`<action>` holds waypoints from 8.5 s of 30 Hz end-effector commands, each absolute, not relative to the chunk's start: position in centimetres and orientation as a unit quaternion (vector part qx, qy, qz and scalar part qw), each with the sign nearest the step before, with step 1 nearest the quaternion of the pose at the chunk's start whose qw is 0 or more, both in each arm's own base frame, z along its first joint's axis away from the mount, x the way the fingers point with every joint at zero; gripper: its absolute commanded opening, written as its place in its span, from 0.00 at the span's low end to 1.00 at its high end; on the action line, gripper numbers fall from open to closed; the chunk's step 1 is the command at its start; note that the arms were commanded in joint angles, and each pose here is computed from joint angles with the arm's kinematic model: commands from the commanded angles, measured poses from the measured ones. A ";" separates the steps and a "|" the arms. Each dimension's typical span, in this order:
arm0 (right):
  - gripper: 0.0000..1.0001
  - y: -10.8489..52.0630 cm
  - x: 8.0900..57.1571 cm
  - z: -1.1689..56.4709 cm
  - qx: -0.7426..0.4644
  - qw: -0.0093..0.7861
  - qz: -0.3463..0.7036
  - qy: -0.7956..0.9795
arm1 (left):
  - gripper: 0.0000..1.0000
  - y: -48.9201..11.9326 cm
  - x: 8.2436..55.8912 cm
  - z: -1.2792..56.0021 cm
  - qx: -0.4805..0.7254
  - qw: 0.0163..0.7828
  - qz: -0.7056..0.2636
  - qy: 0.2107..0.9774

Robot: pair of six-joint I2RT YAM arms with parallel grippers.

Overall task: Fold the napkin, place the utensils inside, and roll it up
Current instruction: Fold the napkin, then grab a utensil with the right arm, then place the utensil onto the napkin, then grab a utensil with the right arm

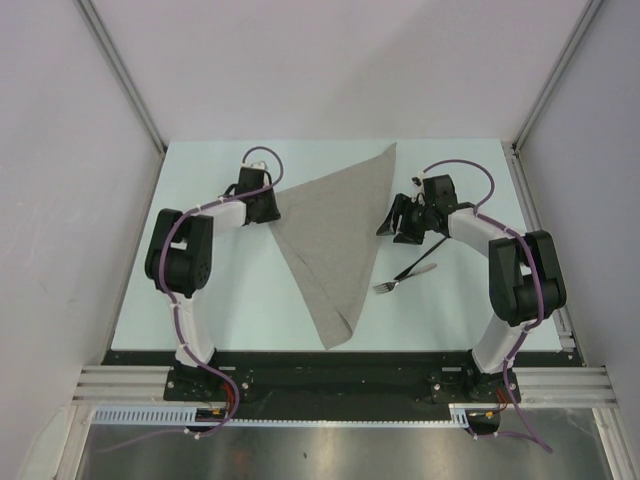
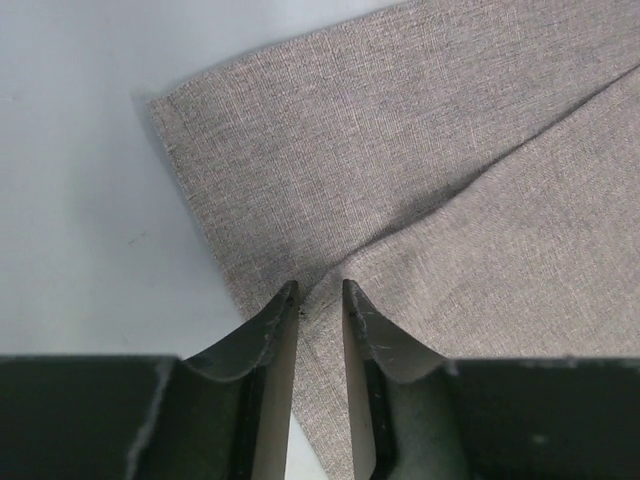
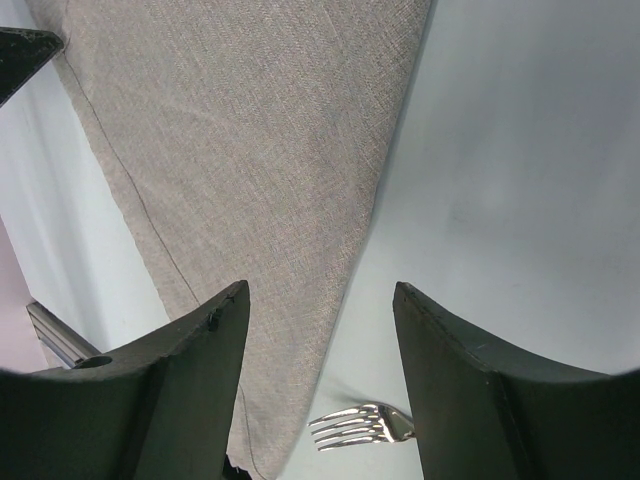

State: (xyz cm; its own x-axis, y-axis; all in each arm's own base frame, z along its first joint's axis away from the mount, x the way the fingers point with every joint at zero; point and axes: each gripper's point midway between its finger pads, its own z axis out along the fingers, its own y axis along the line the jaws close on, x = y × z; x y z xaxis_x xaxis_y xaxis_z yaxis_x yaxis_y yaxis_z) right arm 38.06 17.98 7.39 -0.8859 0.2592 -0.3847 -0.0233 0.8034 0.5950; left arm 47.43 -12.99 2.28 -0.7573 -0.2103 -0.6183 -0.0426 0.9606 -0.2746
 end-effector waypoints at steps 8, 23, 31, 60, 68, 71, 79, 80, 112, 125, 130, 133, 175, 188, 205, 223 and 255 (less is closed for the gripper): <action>0.65 17.8 38.1 8.7 0.059 0.242 0.312 0.917 | 0.00 -13.1 47.8 2.3 -0.065 0.338 -0.093 0.934; 0.66 17.0 38.0 8.9 0.065 0.243 0.306 0.918 | 0.00 -11.3 50.3 5.5 -0.077 0.376 -0.079 0.920; 0.66 16.8 38.1 8.9 0.067 0.243 0.304 0.919 | 0.00 -9.5 51.8 6.3 -0.093 0.389 -0.076 0.913; 0.67 16.1 37.9 9.0 0.071 0.245 0.292 0.922 | 0.00 -7.5 54.2 5.6 -0.135 0.383 -0.082 0.910; 0.67 15.6 37.6 8.8 0.077 0.245 0.285 0.924 | 0.00 -7.1 54.2 5.5 -0.145 0.381 -0.085 0.909; 0.67 15.5 37.6 8.7 0.080 0.243 0.283 0.924 | 0.00 -7.0 54.3 5.6 -0.146 0.383 -0.084 0.908; 0.66 13.9 37.2 8.6 0.106 0.235 0.257 0.931 | 0.00 -7.1 54.4 5.3 -0.147 0.379 -0.093 0.909; 0.65 13.5 37.1 9.0 0.109 0.240 0.251 0.932 | 0.00 -7.2 54.3 5.2 -0.146 0.376 -0.094 0.910; 0.49 6.8 36.8 4.4 0.276 0.224 0.142 0.924 | 1.00 -13.7 42.7 22.7 0.053 0.435 -0.177 0.881; 0.40 3.5 37.1 3.0 0.290 0.193 0.027 0.937 | 1.00 -14.2 40.8 25.7 0.076 0.477 -0.161 0.861; 0.35 2.9 36.6 2.2 0.283 0.182 -0.007 0.942 | 1.00 -14.8 40.5 25.9 0.081 0.472 -0.175 0.860; 0.34 3.0 36.6 1.5 0.284 0.176 -0.016 0.942 | 1.00 -14.7 40.4 26.5 0.082 0.478 -0.176 0.857; 0.00 26.6 47.9 9.2 0.111 0.250 0.226 0.935 | 1.00 -13.5 40.4 27.5 0.071 0.496 -0.160 0.851; 0.00 29.5 50.8 5.5 0.093 0.257 0.219 0.937 | 1.00 -13.3 40.5 27.2 0.070 0.495 -0.152 0.853; 0.00 28.7 52.3 4.1 0.103 0.263 0.199 0.939 | 1.00 -13.4 40.5 27.1 0.072 0.492 -0.153 0.854; 0.12 28.2 52.5 5.7 0.096 0.277 0.181 0.939 | 1.00 -13.3 40.6 27.0 0.070 0.491 -0.150 0.855; 0.47 11.4 27.3 4.5 0.309 0.164 0.102 0.931 | 1.00 -13.3 40.0 28.6 0.068 0.507 -0.163 0.844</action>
State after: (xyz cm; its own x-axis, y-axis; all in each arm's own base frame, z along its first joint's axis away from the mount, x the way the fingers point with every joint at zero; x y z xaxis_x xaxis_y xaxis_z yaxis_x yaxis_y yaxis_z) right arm 26.21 11.86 4.08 -0.8055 0.5488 -0.2234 0.4976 0.8313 0.2477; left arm 40.25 -13.88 25.27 -0.5537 -0.0317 -0.8321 0.2734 0.9370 -0.2177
